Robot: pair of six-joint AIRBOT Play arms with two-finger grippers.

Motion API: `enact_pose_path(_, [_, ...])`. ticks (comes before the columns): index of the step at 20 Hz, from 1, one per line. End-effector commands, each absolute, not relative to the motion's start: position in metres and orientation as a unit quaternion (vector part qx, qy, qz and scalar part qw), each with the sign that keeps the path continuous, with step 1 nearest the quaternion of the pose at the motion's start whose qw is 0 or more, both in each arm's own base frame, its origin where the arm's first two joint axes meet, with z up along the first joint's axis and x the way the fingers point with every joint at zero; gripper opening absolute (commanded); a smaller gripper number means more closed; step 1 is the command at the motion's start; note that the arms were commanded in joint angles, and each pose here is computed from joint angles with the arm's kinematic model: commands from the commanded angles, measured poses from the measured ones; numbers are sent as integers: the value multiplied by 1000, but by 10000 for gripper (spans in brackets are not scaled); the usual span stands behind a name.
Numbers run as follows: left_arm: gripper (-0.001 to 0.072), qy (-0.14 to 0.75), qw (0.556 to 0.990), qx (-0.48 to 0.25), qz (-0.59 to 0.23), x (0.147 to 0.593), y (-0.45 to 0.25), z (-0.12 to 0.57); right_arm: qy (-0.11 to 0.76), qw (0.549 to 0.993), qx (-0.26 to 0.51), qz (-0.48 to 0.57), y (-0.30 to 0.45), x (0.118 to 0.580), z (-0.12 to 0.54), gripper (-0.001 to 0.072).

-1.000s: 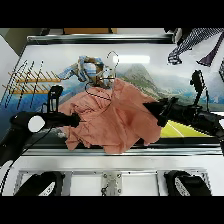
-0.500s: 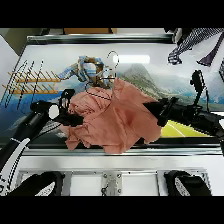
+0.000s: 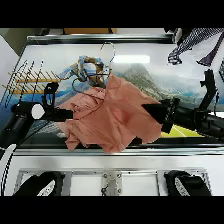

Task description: Fold the clothes and pants, and hang the long-sleeved shirts on hangers.

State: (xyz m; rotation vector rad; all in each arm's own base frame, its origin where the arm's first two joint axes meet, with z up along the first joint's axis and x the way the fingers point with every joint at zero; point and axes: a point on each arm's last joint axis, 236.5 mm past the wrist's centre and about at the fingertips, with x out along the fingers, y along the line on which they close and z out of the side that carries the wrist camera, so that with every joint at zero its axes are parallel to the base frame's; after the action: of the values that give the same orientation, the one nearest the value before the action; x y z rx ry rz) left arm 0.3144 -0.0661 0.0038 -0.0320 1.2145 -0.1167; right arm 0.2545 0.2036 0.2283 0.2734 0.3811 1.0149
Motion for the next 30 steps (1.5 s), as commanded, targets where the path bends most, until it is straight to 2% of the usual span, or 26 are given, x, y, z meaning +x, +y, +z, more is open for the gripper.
enact_pose_path(1, [8,562,826,-22,-43,313,-51,13,204,808,130,537,217,219,229,2])
enact_pose_path(5, [8,561,826,-29,-32,311,-42,18,224,791,118,558,220,205,221,2])
enact_pose_path(10, [8,575,816,-29,-51,303,-49,18,267,800,84,530,211,209,194,2])
enact_pose_path(15, [8,550,833,-30,-56,317,-52,48,294,804,53,514,202,209,175,2])
enact_pose_path(25, [8,594,801,-12,-70,293,-52,33,240,808,94,529,212,216,205,2])
enact_pose_path(30, [8,598,798,-6,-74,290,-51,30,263,812,64,518,206,216,188,2])
